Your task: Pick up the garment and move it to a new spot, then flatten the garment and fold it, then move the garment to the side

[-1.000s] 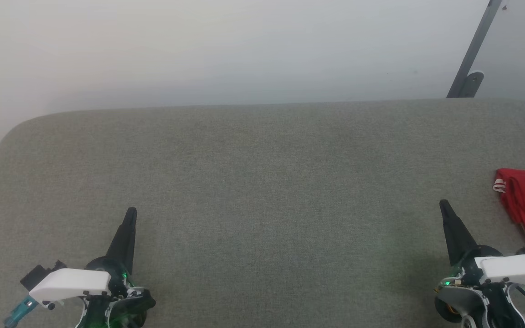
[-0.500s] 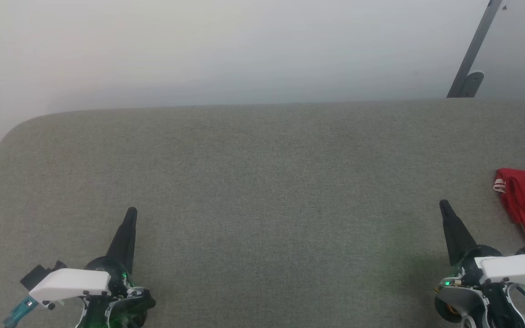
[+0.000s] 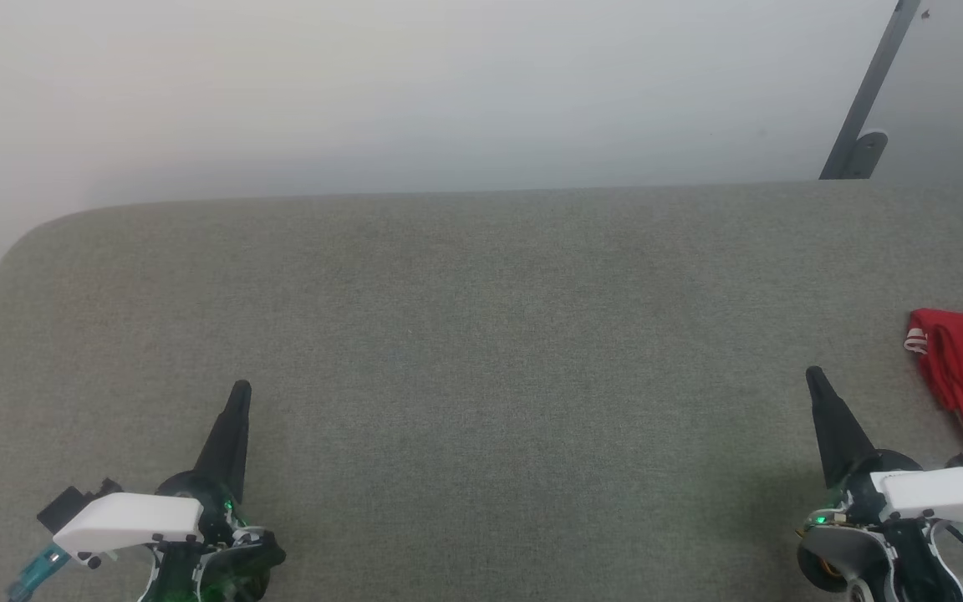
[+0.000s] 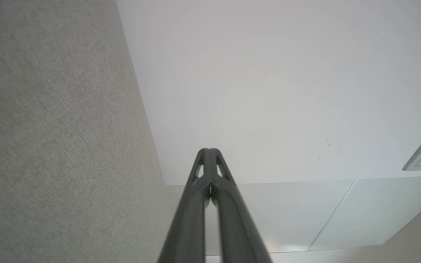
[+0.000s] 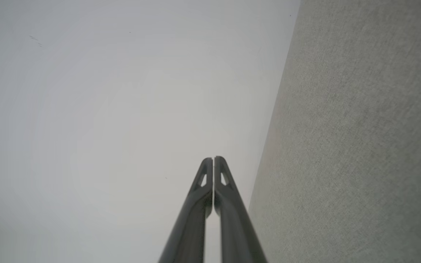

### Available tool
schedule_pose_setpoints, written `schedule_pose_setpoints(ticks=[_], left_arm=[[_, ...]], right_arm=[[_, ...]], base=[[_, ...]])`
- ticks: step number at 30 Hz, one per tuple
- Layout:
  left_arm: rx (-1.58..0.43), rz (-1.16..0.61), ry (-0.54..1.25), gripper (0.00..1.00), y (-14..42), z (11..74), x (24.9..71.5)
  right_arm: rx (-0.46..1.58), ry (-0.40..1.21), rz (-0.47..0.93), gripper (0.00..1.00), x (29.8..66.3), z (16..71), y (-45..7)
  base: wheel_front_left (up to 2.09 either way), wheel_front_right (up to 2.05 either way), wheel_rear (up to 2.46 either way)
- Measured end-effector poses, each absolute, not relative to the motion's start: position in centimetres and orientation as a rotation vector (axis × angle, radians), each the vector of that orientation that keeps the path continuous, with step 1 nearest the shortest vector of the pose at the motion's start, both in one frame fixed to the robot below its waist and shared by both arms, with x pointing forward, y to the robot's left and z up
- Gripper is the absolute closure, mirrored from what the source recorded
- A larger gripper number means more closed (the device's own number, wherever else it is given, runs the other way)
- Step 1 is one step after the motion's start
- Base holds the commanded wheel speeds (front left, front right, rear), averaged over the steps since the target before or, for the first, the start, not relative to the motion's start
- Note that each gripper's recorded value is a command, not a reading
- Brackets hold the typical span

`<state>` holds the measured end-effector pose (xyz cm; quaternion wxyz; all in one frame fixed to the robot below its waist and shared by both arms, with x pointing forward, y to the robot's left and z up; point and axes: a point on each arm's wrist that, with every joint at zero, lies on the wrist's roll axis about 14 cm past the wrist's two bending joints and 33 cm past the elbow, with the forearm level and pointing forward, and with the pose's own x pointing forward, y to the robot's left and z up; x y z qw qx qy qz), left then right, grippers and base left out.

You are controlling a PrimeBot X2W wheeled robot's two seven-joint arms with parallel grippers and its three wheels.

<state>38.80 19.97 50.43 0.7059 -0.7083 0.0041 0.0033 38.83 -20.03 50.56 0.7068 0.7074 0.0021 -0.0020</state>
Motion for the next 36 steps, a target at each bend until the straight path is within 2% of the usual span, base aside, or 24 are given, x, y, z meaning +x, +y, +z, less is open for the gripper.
schedule_pose_setpoints(ticks=[36], left_arm=[[-1.575, 0.007, 0.010, 1.00, 19.98, 50.43, 38.79]], right_arm=[[1.572, 0.005, -0.004, 1.00, 38.84, 50.56, -20.02]], base=[[0.00, 0.00, 0.00]])
